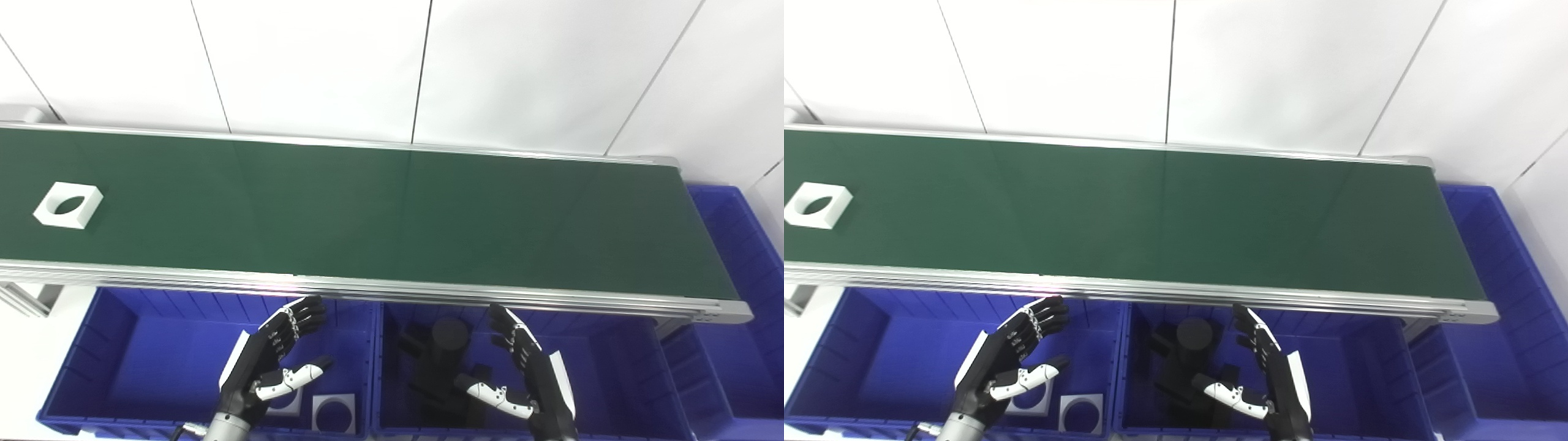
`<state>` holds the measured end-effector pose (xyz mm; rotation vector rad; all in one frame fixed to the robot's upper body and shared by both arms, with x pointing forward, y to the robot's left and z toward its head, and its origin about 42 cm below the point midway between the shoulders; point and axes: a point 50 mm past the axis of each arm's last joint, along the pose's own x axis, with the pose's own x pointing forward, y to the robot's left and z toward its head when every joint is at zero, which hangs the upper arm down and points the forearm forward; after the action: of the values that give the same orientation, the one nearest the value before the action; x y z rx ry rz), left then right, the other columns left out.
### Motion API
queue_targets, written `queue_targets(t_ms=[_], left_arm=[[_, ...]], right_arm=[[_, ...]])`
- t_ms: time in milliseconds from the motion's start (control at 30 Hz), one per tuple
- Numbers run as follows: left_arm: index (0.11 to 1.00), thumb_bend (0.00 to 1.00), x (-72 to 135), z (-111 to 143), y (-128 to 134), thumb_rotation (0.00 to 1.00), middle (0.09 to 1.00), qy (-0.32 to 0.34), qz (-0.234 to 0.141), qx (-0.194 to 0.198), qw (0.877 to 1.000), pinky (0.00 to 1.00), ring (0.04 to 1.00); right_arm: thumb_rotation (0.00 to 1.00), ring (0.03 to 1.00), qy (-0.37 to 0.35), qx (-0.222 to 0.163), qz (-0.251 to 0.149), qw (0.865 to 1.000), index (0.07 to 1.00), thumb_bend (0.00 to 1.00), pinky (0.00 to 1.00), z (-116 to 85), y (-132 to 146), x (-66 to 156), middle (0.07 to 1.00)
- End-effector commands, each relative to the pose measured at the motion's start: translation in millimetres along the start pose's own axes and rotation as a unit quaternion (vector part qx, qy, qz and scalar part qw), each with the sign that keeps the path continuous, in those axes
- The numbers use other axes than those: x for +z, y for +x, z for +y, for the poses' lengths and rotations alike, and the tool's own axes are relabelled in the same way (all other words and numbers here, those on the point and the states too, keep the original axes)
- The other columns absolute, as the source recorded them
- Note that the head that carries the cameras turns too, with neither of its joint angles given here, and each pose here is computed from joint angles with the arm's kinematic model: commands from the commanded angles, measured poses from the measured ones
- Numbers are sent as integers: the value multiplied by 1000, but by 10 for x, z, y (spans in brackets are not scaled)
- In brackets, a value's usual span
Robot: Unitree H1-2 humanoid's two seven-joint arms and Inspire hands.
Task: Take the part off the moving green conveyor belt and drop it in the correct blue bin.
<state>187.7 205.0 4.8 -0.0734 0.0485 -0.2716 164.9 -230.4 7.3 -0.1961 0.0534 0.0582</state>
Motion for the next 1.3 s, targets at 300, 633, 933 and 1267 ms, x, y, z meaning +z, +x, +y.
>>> queue_targets(t_ms=[300,633,933,1267], left_arm=[[792,609,-4,-254,95,0,783,0,-16,0,1000,793,748],[787,629,-56,-322,106,0,785,1,-7,10,1000,809,746],[776,635,-75,-304,86,0,781,0,-4,11,1000,785,746],[775,646,-75,-311,93,0,781,2,-3,9,1000,772,741]], right_arm=[[82,869,-2,-15,-14,1000,878,568,815,-192,12,-45,889],[48,869,2,-20,-6,1000,869,537,821,-195,70,-97,882],[2,873,7,-21,-2,1000,872,536,825,-160,55,-111,889],[0,879,9,-21,2,1000,875,530,831,-171,39,-128,890]])
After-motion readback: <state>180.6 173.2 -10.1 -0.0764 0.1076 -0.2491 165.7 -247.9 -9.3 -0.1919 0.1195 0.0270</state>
